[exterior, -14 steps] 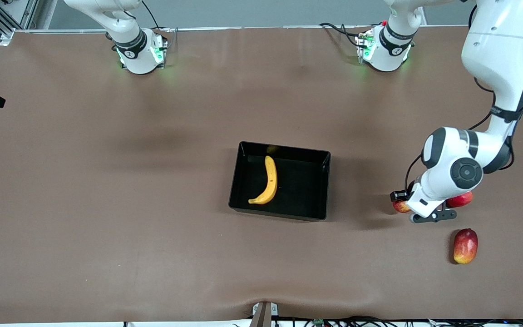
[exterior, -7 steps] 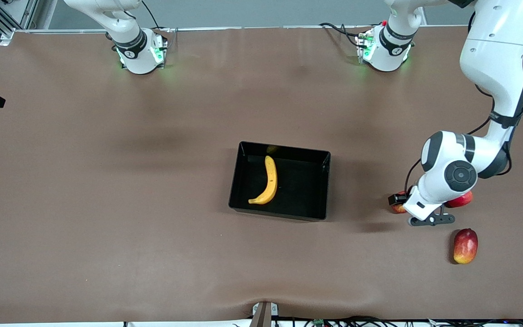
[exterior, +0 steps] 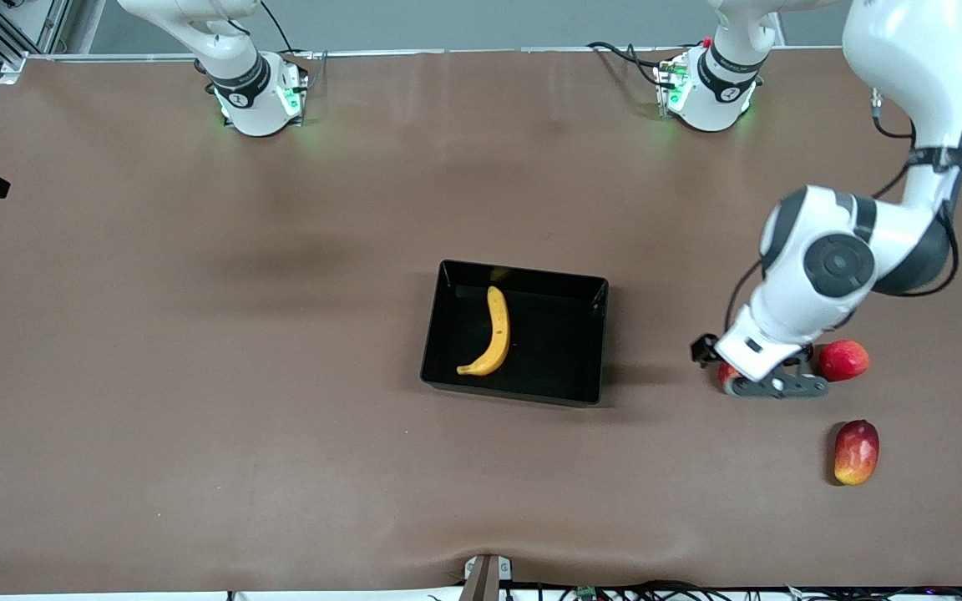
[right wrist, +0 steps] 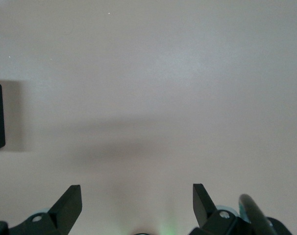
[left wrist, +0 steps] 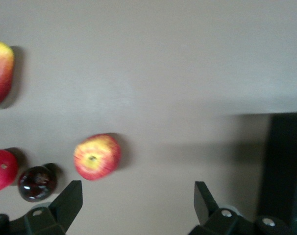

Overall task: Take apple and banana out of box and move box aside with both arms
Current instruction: 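Open the left gripper and move it back over the banana, then lower the left gripper and grasp the yellow banana in the tray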

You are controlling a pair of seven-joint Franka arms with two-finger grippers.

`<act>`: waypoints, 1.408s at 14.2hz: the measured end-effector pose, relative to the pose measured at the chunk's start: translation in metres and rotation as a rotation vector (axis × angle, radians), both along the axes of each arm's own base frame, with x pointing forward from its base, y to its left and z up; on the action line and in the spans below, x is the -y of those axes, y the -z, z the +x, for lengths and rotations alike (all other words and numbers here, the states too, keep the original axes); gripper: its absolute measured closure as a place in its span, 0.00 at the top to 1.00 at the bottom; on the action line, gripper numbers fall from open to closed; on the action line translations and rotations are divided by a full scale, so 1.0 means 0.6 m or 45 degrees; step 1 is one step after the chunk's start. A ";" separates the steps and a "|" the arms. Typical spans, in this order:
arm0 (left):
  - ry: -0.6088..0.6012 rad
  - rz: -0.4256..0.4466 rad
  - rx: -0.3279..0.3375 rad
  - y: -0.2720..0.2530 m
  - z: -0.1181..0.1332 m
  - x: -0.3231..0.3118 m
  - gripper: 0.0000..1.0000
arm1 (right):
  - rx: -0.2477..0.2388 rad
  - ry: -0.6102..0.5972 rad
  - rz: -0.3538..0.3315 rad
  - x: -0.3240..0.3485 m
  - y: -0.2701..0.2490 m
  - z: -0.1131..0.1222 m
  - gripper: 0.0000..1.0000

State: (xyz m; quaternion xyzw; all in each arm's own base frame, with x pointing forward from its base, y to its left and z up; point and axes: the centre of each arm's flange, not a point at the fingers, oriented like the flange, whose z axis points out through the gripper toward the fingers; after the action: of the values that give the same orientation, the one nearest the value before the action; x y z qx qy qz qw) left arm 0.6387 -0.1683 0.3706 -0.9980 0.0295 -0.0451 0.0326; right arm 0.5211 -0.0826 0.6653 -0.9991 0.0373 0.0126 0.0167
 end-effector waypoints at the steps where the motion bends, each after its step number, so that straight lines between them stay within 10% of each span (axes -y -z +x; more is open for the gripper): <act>1: 0.001 -0.020 0.009 -0.012 -0.012 0.036 1.00 | 0.000 0.000 0.000 0.000 0.000 0.000 1.00; 9: -0.134 -0.190 0.017 -0.039 -0.114 0.335 1.00 | 0.000 0.001 0.000 0.001 0.000 0.000 1.00; 20: -0.161 -0.217 -0.011 0.185 -0.171 0.568 1.00 | 0.001 0.009 0.000 0.006 0.001 0.000 1.00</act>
State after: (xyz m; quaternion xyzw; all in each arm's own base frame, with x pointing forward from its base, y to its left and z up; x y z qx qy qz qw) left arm 0.5361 -0.5093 0.2597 -0.9972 -0.0373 -0.0411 -0.0498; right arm 0.5208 -0.0864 0.6650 -0.9990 0.0409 0.0121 0.0167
